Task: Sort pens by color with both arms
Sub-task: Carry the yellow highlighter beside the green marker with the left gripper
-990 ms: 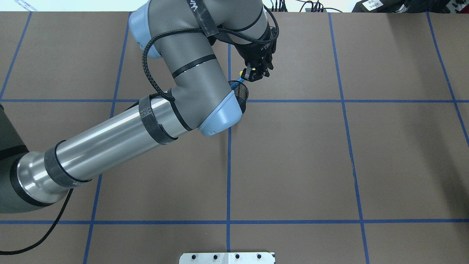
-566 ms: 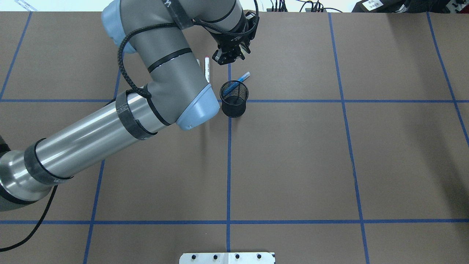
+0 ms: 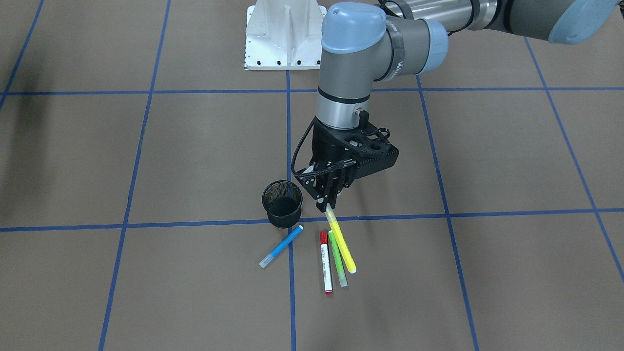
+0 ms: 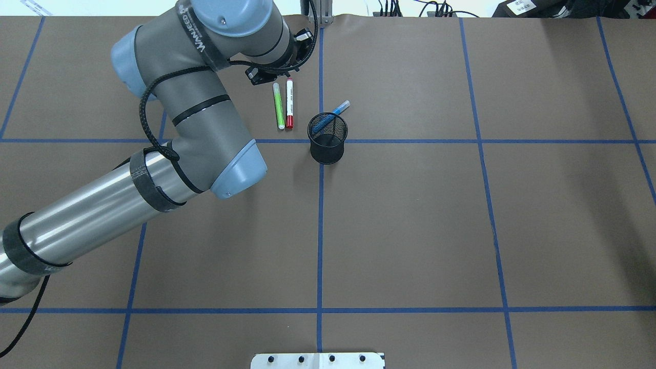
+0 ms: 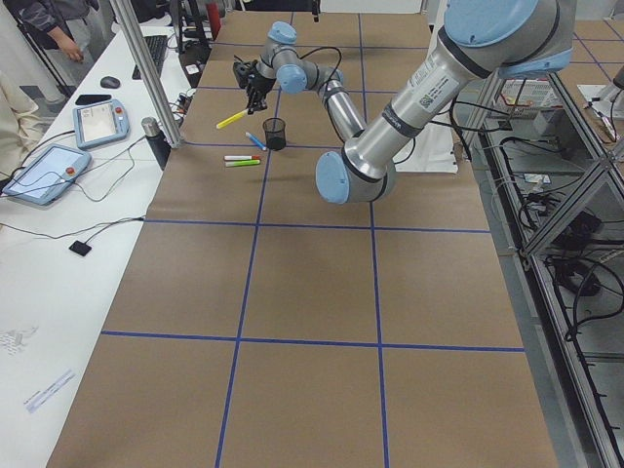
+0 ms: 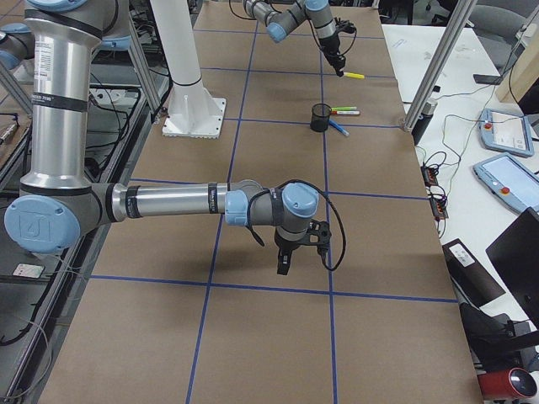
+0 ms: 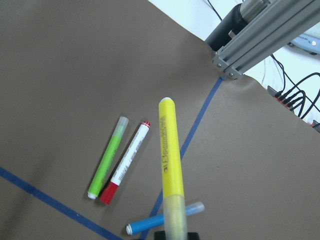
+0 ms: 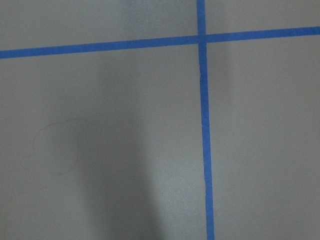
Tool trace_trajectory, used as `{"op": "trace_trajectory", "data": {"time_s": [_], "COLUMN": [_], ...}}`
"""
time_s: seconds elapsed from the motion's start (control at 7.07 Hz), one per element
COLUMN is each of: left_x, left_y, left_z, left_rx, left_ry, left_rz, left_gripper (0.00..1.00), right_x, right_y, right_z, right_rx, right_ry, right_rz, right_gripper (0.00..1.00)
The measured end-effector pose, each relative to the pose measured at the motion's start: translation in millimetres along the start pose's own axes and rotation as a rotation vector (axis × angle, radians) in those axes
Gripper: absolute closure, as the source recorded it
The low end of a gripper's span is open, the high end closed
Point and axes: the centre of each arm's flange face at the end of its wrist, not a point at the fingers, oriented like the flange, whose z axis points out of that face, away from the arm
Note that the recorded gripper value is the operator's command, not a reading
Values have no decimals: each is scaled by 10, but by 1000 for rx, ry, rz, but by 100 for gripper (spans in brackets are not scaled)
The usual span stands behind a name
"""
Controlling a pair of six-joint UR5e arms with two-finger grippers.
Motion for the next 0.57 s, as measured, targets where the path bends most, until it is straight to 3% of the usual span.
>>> {"op": "trace_trajectory", "data": {"time_s": [0.28, 0.57], "left_x": [-158, -359], "left_y": [146, 243], "left_z": [426, 911], "left_rx": [89, 134], "left_ry": [-28, -62], "left_rz": [106, 169], "left_gripper": [100, 100], "right_x": [0, -4], "right_y": [-11, -43], "right_z": [-3, 3], "right_rx": [3, 3], "right_ry": [5, 8], "right_rz": [-2, -2], "right_gripper": [0, 0]}}
